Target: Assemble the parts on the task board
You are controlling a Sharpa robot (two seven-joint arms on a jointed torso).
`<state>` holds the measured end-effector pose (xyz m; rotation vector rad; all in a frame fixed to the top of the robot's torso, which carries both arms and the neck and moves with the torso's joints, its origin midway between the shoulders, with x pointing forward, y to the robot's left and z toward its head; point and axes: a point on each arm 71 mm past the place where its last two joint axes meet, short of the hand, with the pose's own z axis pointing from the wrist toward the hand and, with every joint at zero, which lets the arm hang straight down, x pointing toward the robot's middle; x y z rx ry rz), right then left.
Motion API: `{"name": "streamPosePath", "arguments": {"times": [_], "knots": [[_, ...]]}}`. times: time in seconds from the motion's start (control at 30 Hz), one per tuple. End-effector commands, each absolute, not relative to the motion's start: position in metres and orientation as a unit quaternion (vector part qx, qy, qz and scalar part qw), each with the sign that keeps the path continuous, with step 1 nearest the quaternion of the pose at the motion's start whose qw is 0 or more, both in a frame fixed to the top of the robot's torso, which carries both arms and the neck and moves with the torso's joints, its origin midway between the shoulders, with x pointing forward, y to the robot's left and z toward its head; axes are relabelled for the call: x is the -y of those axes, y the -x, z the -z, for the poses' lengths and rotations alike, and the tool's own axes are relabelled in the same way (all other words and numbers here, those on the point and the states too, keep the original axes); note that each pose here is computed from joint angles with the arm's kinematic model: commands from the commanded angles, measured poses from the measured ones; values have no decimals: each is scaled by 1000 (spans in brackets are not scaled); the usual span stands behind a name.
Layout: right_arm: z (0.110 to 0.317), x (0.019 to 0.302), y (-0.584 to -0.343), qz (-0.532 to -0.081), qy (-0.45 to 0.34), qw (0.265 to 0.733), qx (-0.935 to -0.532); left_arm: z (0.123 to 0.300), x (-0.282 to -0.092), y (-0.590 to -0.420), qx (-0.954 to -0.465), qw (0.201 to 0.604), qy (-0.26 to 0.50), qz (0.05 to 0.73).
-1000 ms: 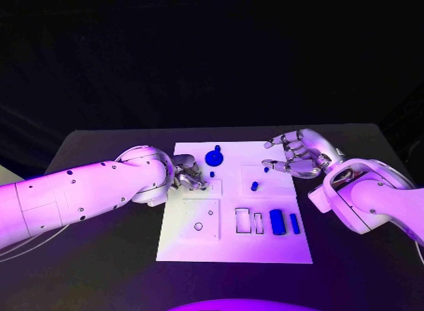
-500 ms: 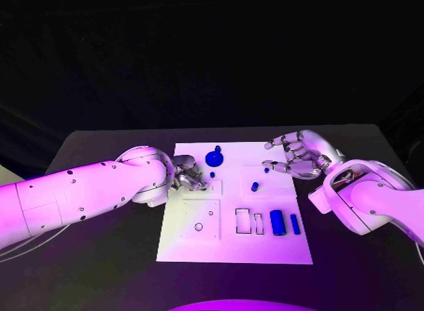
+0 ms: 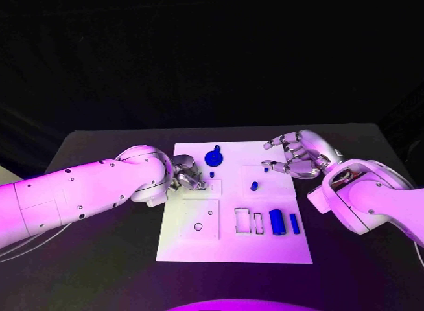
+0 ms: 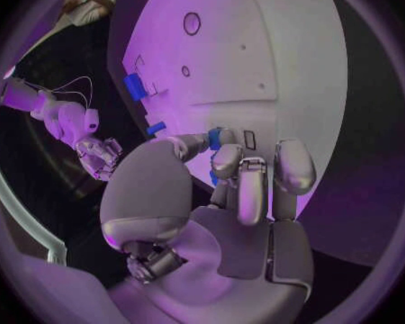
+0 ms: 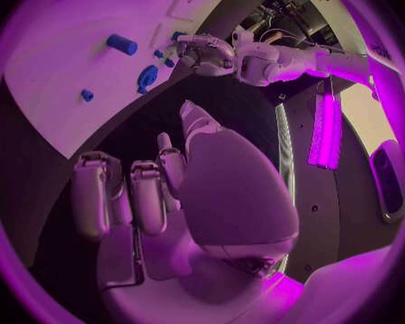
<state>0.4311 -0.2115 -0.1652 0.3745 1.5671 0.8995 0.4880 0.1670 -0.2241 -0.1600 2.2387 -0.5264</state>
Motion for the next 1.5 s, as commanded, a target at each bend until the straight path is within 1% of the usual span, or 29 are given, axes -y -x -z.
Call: {"name": "streamPosePath", "arguments": {"times": [0.03, 0.4, 0.87, 1.17, 1.5], "knots": [[166, 210, -431, -391, -156, 600, -681, 227, -164, -484, -900, 372, 66, 218], [168, 210, -431, -390, -157, 599, -682, 221, -165, -492, -909, 357, 56, 206], [168, 208, -431, -391, -157, 598, -682, 217, -161, -500, -907, 368, 51, 197], [169, 208, -431, -391, -156, 596, -683, 219, -157, -499, -922, 342, 29, 181], [169, 208, -432, -391, -156, 596, -684, 219, -157, -500, -925, 333, 29, 179]]}}
